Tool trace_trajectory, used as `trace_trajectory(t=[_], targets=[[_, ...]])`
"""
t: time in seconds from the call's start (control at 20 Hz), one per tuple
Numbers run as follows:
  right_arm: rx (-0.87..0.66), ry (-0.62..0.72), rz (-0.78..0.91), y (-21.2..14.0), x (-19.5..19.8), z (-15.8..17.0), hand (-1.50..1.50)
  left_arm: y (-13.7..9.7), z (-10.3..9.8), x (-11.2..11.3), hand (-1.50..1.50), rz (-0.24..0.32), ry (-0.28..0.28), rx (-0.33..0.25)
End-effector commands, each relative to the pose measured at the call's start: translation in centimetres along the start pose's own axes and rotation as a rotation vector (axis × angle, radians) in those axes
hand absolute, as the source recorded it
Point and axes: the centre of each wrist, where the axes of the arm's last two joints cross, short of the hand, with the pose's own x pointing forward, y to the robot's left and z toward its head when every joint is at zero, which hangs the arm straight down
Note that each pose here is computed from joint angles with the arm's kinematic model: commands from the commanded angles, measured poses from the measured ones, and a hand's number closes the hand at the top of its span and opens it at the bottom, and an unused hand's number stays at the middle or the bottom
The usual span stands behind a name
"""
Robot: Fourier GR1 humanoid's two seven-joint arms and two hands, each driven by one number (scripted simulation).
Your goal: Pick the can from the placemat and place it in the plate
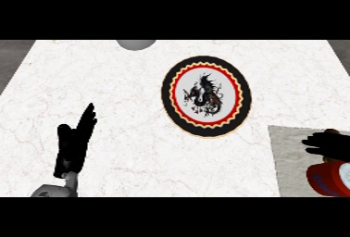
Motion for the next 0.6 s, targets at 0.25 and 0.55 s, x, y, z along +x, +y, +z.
trace_trajectory(t=[0.25,0.55], targets=[[0.078,-0.054,-0.057,1.8,-1.5,-2.7,-1.50,0.9,-1.1,-0.8,0.00,0.007,0.017,-0.007],[0.005,-0.135,0.008,0.6,-1.3,-1.7,1.50,0.8,0.0,0.0,0.00,-0.008,-0.007,-0.010]])
